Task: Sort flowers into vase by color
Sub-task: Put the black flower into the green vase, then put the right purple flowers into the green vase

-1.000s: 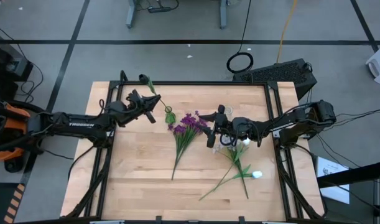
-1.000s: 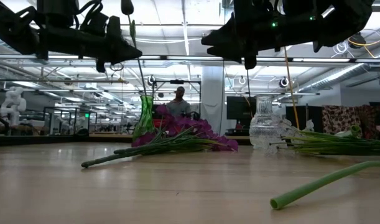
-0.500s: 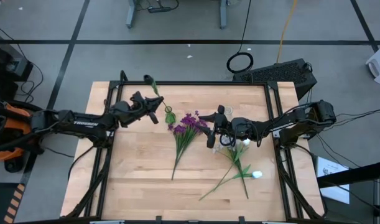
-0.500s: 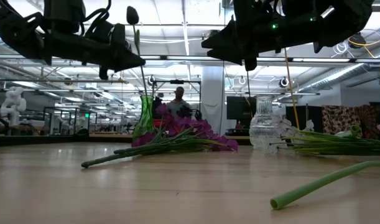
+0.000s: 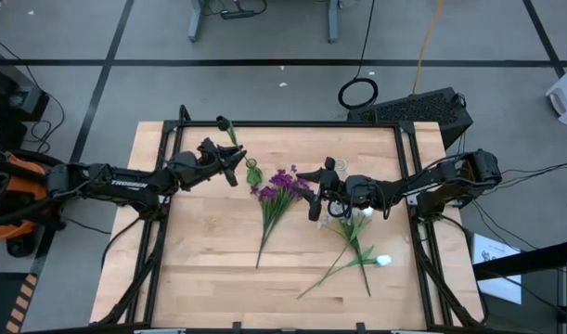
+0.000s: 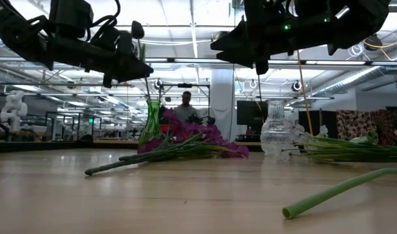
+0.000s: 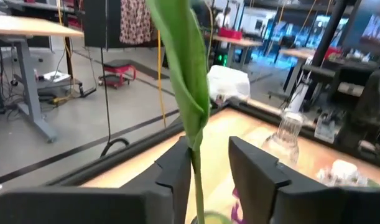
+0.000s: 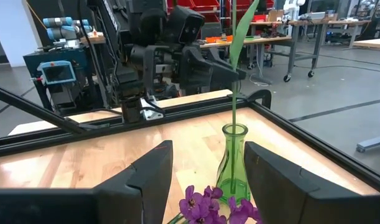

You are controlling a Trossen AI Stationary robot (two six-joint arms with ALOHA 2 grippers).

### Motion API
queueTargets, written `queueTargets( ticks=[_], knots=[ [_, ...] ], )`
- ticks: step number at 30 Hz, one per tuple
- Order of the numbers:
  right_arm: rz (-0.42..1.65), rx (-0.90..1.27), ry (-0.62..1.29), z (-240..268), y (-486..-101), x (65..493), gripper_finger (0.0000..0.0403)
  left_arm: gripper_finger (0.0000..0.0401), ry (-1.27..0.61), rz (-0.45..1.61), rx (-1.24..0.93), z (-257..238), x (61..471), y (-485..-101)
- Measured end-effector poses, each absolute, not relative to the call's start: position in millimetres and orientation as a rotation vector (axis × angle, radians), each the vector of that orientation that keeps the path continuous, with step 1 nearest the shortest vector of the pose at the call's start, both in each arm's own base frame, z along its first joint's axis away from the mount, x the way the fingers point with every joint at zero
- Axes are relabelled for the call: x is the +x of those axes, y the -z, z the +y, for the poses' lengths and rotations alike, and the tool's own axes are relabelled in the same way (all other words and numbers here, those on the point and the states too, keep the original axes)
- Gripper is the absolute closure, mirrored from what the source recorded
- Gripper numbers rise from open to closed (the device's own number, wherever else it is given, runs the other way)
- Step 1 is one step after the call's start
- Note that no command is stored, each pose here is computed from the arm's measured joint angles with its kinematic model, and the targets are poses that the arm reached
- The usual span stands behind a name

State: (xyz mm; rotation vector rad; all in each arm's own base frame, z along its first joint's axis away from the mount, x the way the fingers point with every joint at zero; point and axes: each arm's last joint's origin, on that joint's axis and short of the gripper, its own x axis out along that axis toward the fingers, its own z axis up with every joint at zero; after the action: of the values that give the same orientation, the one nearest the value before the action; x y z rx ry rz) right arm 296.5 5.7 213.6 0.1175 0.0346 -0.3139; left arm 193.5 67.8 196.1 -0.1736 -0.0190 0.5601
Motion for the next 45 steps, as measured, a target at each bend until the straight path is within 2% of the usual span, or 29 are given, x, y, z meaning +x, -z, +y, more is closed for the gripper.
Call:
queueTargets(
  ticks=[6,21,30,38,45],
  knots=[
    [0.033,0.122,0.314,5.7,-213.7,296.5,0.0213,0.0265,-0.558,0.029,-0.175,67.5,193.3,-191.6],
    [0.033,0.140,0.315,5.7,-213.4,296.5,0.0213,0.0263,-0.518,0.145,-0.176,65.2,190.5,-183.3],
    [0.081,0.130,0.318,5.7,-208.8,296.1,0.0213,0.0263,-0.482,0.215,-0.208,58.5,173.9,-189.0],
    [0.089,0.122,0.318,5.7,-208.1,296.0,0.0213,0.0263,-0.296,0.253,-0.375,45.8,162.7,-192.7],
    [0.097,0.101,0.317,5.8,-207.7,296.0,0.0213,0.0263,-0.165,0.320,-0.412,21.7,165.5,-188.9]
  ],
)
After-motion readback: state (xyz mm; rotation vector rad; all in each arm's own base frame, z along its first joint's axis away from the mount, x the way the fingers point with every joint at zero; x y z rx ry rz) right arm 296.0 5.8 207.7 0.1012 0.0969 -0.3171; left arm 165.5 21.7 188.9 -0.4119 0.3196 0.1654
